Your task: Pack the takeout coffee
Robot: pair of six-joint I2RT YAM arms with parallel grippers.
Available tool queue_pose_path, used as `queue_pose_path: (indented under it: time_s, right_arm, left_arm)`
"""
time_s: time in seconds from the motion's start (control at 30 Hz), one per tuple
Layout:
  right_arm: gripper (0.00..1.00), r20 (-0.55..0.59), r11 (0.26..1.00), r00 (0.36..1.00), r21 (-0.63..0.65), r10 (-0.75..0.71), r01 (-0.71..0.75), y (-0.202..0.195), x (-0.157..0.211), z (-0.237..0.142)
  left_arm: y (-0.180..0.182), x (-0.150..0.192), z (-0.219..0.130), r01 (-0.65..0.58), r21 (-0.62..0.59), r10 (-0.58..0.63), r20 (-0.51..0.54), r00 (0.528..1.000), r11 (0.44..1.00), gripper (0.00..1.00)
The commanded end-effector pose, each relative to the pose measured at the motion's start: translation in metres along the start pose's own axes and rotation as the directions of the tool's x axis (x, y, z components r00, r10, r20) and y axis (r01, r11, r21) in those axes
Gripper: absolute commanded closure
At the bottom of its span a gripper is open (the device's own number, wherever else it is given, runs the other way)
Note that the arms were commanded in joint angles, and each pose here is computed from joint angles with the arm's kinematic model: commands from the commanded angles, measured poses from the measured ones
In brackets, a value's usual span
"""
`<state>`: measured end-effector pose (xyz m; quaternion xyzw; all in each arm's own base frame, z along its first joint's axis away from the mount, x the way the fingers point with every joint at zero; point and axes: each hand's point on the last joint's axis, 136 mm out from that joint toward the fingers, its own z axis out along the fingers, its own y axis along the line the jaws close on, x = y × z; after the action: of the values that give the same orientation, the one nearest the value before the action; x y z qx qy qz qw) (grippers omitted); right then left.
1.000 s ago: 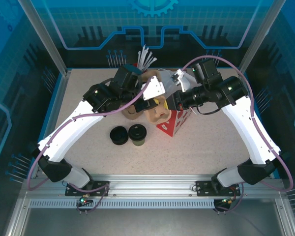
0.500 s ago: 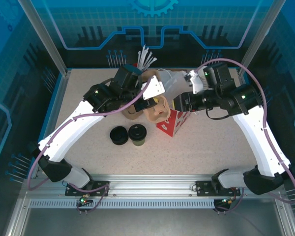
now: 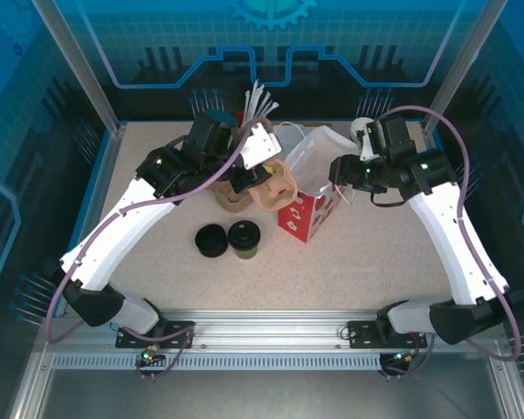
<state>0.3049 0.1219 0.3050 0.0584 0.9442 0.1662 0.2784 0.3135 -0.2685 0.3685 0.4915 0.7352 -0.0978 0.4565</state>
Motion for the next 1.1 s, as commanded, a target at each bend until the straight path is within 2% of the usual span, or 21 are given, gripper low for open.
queue_pose_path:
  time_s: [0.0, 0.27, 0.5, 0.6, 0.67, 0.73, 1.07]
  right_arm:
    - [0.38, 0.013, 0.998, 0.999, 0.037, 0.050, -0.051, -0.007, -0.010, 0.019]
    - [0.41, -0.018, 0.995, 0.997, 0.067, 0.073, -0.072, -0.013, -0.010, 0.046]
    - [0.52, -0.048, 0.993, 0.997, 0.101, 0.064, -0.059, -0.021, -0.002, 0.060]
    - [0.62, -0.056, 0.995, 0.997, 0.091, 0.048, -0.043, -0.020, 0.000, 0.062]
    - [0.73, -0.062, 0.996, 0.997, 0.088, 0.034, -0.028, -0.020, 0.001, 0.060]
    - [0.80, -0.064, 0.996, 0.998, 0.088, 0.018, -0.013, -0.020, 0.002, 0.057]
    - [0.99, -0.045, 0.996, 0.997, 0.059, -0.059, 0.062, -0.016, 0.005, 0.024]
  left_arm:
    - [0.000, -0.011, -0.012, 0.033, 0.014, -0.033, 0.062, 0.998, 0.999, 0.60]
    - [0.002, -0.014, -0.017, 0.042, 0.014, -0.043, 0.077, 0.996, 0.999, 0.60]
    - [0.000, -0.020, -0.018, 0.058, 0.034, -0.061, 0.097, 0.993, 0.998, 0.60]
    - [-0.003, -0.024, -0.020, 0.069, 0.061, -0.075, 0.107, 0.991, 0.996, 0.60]
    - [-0.005, -0.027, -0.022, 0.078, 0.077, -0.087, 0.118, 0.989, 0.994, 0.60]
    - [-0.008, -0.031, -0.023, 0.084, 0.095, -0.096, 0.133, 0.986, 0.992, 0.60]
    - [-0.024, -0.060, -0.033, 0.104, 0.213, -0.154, 0.231, 0.961, 0.971, 0.60]
